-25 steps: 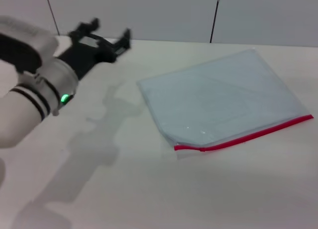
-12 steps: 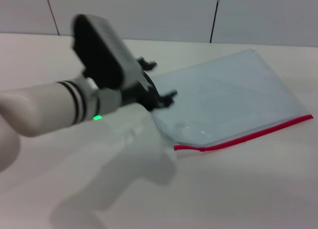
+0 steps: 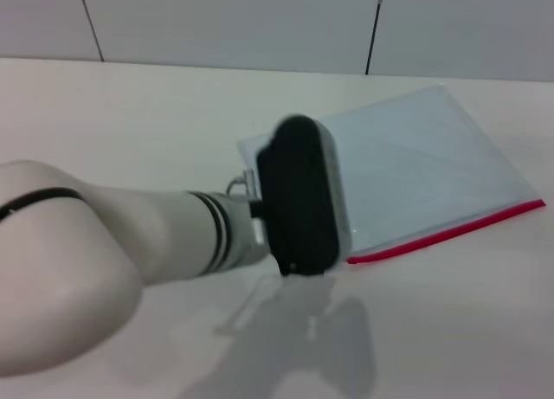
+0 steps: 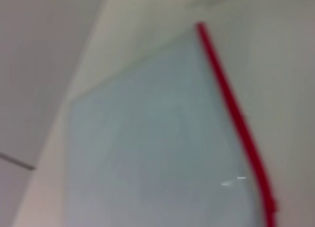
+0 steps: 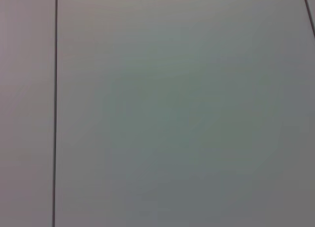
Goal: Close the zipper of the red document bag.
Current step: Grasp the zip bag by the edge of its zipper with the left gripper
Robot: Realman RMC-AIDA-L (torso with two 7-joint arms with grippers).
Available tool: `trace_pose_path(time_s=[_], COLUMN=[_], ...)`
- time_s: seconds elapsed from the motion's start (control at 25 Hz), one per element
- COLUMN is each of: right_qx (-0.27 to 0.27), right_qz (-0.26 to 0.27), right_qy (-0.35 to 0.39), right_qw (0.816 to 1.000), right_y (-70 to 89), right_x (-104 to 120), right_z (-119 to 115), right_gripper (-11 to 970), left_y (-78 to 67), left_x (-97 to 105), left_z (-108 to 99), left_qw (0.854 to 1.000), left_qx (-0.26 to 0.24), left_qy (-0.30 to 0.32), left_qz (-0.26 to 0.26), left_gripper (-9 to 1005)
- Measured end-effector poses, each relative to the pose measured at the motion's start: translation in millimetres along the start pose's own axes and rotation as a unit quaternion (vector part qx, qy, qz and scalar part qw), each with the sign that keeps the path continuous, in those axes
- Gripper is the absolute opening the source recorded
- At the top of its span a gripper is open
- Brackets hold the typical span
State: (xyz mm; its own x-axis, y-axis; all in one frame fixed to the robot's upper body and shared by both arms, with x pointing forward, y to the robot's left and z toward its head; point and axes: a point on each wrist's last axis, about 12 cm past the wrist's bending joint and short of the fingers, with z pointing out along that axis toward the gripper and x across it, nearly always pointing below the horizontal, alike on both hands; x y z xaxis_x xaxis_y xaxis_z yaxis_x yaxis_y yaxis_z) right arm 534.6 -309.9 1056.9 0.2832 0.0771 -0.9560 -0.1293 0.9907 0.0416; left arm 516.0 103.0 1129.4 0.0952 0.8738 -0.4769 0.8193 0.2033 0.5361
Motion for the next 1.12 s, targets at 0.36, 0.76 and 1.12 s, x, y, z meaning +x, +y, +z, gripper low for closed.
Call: trace_pose_path(time_s=[0.36, 0.76, 1.12], right_qx=[-0.001, -0.001, -0.001], right_qz=[0.002, 0.002, 0.002], right_qy=[-0.002, -0.003, -0.004], right_qw=[1.000, 1.000, 1.000], right_y=[0.8, 1.3, 0.9], right_x=[0, 0, -1], right_z=[0, 0, -1], right_gripper=[893, 894, 894], left_y=[-21.3, -12.3, -10.7], left_x=[-7, 10, 22], left_z=[5, 22, 32], left_qw=[0.999, 0.999, 0.999], left_qx=[0.033, 0.003, -0.014], left_qy=[0.010, 0.003, -0.004], left_qz=[0.038, 0.034, 0.032], left_gripper=[845, 846, 845])
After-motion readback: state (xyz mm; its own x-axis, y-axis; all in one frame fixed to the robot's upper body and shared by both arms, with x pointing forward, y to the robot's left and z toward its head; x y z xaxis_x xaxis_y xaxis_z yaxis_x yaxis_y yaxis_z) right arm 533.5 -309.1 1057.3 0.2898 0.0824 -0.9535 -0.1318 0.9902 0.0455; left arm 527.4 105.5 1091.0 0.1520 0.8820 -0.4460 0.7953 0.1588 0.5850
